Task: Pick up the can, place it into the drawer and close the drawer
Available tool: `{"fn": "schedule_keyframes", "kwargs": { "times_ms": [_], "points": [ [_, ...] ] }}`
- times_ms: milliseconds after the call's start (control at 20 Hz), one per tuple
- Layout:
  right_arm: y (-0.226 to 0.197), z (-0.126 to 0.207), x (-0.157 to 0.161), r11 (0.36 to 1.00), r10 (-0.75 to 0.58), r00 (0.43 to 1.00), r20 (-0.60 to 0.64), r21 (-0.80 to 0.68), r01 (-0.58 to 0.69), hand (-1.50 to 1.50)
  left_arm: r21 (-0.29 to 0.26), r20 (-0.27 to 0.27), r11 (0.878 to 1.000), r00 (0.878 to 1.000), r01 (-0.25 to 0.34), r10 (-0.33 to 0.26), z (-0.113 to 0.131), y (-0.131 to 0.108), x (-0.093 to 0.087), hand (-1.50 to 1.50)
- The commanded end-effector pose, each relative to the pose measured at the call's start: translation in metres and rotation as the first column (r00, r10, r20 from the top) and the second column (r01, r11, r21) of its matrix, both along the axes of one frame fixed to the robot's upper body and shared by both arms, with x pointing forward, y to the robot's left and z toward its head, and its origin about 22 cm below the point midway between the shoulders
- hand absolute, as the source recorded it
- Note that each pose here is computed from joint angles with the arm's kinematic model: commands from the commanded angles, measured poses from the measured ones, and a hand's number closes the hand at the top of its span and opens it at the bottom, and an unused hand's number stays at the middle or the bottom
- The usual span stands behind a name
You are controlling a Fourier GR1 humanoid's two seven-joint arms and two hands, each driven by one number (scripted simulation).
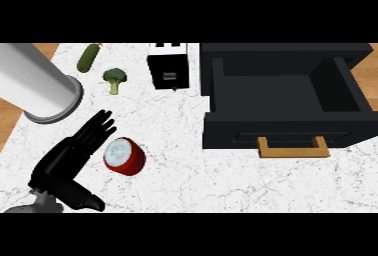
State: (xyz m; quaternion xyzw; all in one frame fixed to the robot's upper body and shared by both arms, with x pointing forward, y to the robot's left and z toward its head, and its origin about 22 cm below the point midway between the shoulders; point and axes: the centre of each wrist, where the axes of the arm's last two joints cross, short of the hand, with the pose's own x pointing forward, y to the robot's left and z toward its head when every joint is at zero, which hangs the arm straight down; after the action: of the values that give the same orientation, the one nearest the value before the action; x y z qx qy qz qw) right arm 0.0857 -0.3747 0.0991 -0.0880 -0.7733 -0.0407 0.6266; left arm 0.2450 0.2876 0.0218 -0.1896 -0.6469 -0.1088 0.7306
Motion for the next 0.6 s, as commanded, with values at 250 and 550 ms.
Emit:
{"fn": "schedule_keyframes", "kwargs": {
  "times_ms": [250,550],
  "points": [
    [0.002,-0.001,-0.010,1.000,-0.004,1.000,0.012,0.010,0.004,-1.50,0.021,0.013,0.996,0.996,-0.086,0.086,-0.043,0.029,0.013,-1.50],
    [0.003,-0.008,-0.004,1.000,0.010,1.000,0.007,-0.004,-0.010,-1.50,0.051,-0.032,0.995,0.995,-0.088,0.089,-0.078,0.026,0.013,-1.50]
  ]
}}
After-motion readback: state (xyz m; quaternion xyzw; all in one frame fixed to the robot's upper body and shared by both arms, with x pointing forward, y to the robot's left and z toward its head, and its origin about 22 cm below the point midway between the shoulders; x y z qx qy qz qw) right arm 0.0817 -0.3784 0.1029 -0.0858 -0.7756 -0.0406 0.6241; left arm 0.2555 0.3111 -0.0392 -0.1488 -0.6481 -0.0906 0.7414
